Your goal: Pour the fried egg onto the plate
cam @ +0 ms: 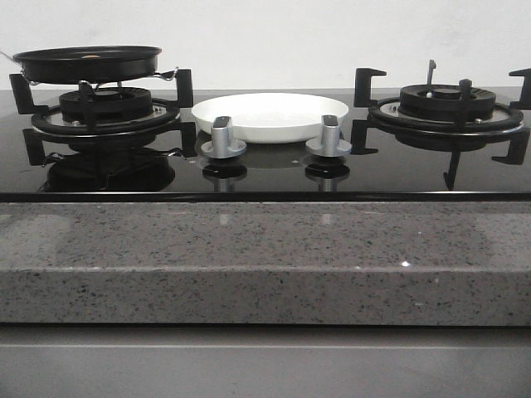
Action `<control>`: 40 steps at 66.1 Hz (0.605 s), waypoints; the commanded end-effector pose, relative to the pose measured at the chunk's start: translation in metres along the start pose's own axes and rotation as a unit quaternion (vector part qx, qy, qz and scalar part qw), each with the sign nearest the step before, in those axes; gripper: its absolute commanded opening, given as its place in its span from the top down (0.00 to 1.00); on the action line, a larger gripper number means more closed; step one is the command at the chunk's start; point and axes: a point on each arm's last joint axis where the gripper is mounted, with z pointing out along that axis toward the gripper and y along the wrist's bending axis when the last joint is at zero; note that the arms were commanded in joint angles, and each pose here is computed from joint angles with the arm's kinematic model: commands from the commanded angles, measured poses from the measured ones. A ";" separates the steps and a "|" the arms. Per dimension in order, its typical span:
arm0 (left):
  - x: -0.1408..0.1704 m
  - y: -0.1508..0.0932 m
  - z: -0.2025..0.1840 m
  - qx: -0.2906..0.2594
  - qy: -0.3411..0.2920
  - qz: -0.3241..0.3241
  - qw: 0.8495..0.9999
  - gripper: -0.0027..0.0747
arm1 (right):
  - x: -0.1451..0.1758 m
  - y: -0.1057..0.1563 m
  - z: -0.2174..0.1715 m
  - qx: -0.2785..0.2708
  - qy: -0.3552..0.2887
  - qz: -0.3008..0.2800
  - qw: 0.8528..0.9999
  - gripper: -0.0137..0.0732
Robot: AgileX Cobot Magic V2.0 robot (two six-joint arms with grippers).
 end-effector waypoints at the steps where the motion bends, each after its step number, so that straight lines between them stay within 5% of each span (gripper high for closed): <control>1: -0.014 0.000 -0.002 -0.001 -0.060 -0.005 0.998 0.99 | -0.018 0.001 -0.003 -0.002 -0.070 -0.009 0.998 0.92; 18: -0.068 0.000 -0.008 -0.001 -0.080 -0.008 0.997 0.99 | -0.073 0.005 -0.011 -0.001 -0.066 -0.011 0.998 0.92; 40: -0.153 0.000 0.006 0.000 0.035 -0.008 0.999 0.99 | -0.167 0.012 0.006 0.006 -0.001 -0.013 1.000 0.92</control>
